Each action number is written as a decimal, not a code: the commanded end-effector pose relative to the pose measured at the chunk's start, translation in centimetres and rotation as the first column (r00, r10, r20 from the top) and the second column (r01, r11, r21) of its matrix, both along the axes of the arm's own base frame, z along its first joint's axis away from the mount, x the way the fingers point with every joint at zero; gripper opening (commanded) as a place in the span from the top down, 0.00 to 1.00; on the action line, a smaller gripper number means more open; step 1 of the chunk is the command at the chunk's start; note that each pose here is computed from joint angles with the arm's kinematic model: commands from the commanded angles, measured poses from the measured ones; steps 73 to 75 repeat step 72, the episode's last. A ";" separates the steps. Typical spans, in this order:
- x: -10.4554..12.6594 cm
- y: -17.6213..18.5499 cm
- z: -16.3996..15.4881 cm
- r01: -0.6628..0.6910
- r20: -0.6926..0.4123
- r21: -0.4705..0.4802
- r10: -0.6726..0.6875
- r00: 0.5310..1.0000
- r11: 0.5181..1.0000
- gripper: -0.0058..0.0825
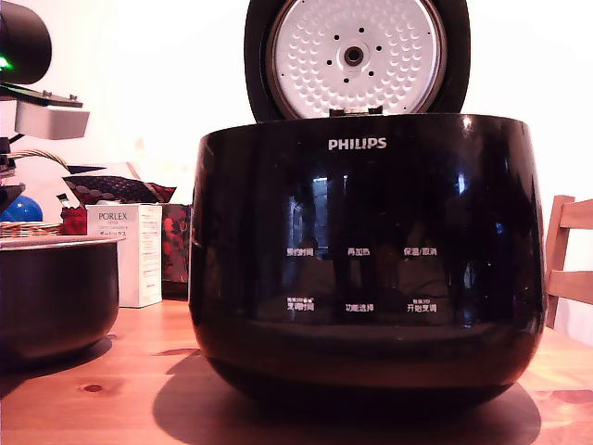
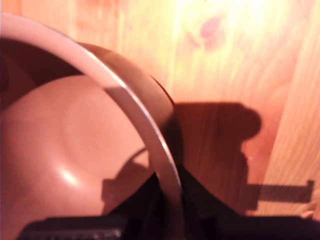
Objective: Pick up the metallic pot next to the rice cooker
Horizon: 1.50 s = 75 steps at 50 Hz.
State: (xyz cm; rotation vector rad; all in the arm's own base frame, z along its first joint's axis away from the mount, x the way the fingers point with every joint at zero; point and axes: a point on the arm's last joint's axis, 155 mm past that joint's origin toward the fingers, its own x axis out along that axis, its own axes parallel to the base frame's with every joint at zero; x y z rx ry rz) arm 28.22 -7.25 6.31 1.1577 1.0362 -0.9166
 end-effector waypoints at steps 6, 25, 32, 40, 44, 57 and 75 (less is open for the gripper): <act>-0.1 0.3 0.0 -0.002 -0.010 0.014 0.002 1.000 1.000 0.96; -1.3 -0.2 3.9 0.021 -0.036 0.034 -0.020 0.999 0.999 0.96; -2.1 -0.8 6.4 0.031 -0.057 0.035 -0.029 0.998 0.999 0.96; -2.7 -1.5 9.3 -0.020 -0.059 0.016 0.021 0.998 1.000 0.96; -3.0 -1.8 10.7 -0.034 -0.060 0.009 0.035 0.998 0.999 0.96; -2.6 -3.7 14.3 -0.059 0.026 -0.057 0.060 0.998 0.997 0.96; -2.5 -4.4 15.0 -0.039 0.043 -0.068 0.042 0.998 0.997 0.96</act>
